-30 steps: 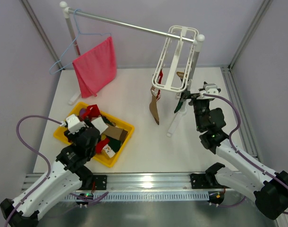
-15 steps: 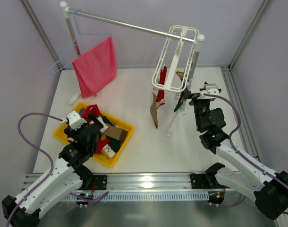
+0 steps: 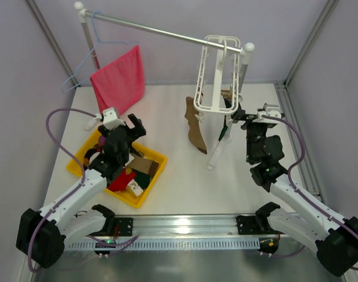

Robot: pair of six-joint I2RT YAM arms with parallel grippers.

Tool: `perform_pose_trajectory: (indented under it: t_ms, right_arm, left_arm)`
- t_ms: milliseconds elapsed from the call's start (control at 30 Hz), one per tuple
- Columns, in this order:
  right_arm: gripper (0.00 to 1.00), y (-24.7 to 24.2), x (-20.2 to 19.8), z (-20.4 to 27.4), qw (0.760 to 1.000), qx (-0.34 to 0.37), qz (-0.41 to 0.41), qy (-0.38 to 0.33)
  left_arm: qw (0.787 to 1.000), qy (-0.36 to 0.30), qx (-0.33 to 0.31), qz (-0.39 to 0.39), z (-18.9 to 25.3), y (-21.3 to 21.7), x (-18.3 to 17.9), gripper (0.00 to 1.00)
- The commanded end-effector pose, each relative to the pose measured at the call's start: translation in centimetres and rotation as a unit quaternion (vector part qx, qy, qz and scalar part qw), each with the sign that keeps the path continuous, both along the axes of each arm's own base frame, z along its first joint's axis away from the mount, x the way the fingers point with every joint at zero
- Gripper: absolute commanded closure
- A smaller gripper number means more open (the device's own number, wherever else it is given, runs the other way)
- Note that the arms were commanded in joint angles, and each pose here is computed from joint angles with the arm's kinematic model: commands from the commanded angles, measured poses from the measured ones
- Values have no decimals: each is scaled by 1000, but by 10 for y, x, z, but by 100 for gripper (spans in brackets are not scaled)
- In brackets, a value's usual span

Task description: Remove the socks clipped to the hanger

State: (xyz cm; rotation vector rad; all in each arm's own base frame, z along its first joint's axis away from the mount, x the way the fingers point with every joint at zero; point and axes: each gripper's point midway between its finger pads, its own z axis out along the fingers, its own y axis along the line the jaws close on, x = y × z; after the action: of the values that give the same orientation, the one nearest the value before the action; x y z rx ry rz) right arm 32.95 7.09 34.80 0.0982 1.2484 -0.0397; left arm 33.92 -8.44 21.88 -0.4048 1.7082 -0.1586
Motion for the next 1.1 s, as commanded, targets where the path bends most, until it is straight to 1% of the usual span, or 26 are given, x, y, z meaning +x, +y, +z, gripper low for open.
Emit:
perform_pose_trajectory:
  t_ms: [0,33,67,133,167,267,300,367,400,433,600,667,833,1067]
  right_arm:
    - [0,-22,-4,10,997,59,-38,-23]
    - [0,-24,-4,9,997,67,-41,-23]
    - [1,-25,-3,8,996,68,-44,-21]
    - [0,-30,-3,6,996,74,-51,-20]
    - [0,-32,-3,4,995,77,-52,-18]
    - [0,-38,-4,2,994,87,-64,-17]
    - [0,-42,-5,1,993,91,-72,-17]
    - [0,-47,-6,0,992,97,-80,-18]
    - [0,-48,-6,-1,992,100,-81,-19]
    - [0,-50,-7,-1,991,101,-85,-19]
    - [0,-55,-11,0,990,106,-89,-24]
    - [0,-56,-10,-2,990,108,-90,-22]
    - [0,-53,-2,-8,990,106,-89,-10]
    - [0,-50,3,-12,991,105,-84,-4]
  left_arm:
    - [993,-82,-8,-84,49,-51,14,0]
    - [990,-87,-7,-109,52,-71,13,0]
    - [989,-80,-2,-121,45,-84,16,1]
    - [984,-91,-11,-151,52,-108,19,0]
    - [982,-79,-10,-171,42,-127,19,0]
    - [971,-95,-24,-219,48,-166,16,0]
    - [966,-97,-28,-236,43,-180,17,0]
    - [959,-103,-39,-261,43,-199,16,0]
    - [958,-94,-47,-268,33,-208,18,0]
    - [953,-102,-56,-280,36,-215,18,1]
    - [944,-109,-68,-304,34,-231,17,0]
    - [937,-113,-76,-321,34,-240,13,0]
    - [930,-112,-87,-339,29,-253,6,1]
    - [935,-101,-84,-330,19,-259,10,1]
